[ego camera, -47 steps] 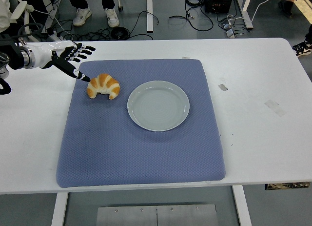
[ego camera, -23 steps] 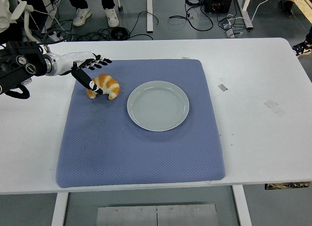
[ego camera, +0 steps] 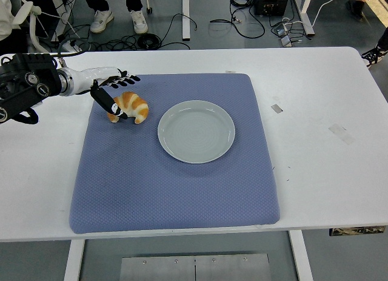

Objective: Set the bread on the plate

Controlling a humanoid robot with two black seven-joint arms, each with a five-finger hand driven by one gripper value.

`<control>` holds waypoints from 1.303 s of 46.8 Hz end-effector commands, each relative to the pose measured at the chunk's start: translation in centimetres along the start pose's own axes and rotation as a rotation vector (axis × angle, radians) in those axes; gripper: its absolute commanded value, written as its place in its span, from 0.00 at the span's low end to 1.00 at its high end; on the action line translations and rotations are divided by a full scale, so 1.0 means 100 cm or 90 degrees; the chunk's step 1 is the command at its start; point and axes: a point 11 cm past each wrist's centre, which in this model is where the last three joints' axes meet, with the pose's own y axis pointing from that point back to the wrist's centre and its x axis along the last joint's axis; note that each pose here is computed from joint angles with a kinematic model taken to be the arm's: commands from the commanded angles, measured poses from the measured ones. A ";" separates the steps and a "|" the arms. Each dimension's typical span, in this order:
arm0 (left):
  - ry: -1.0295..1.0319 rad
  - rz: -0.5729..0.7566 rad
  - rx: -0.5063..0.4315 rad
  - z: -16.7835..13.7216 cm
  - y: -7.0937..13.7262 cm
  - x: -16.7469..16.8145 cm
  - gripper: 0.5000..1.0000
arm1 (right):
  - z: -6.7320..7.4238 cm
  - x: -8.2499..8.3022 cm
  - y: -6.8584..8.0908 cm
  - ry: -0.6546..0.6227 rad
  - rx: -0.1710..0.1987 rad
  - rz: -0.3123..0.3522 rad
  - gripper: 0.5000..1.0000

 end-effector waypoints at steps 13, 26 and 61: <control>-0.004 0.009 0.007 -0.005 -0.002 -0.003 0.73 | 0.002 0.000 0.000 0.000 -0.002 -0.001 1.00; -0.004 0.013 0.013 -0.010 -0.003 -0.007 0.68 | 0.002 0.000 0.000 0.000 -0.002 -0.001 1.00; -0.042 0.036 -0.015 0.014 -0.003 0.009 0.00 | 0.003 -0.001 0.001 -0.001 -0.003 -0.002 1.00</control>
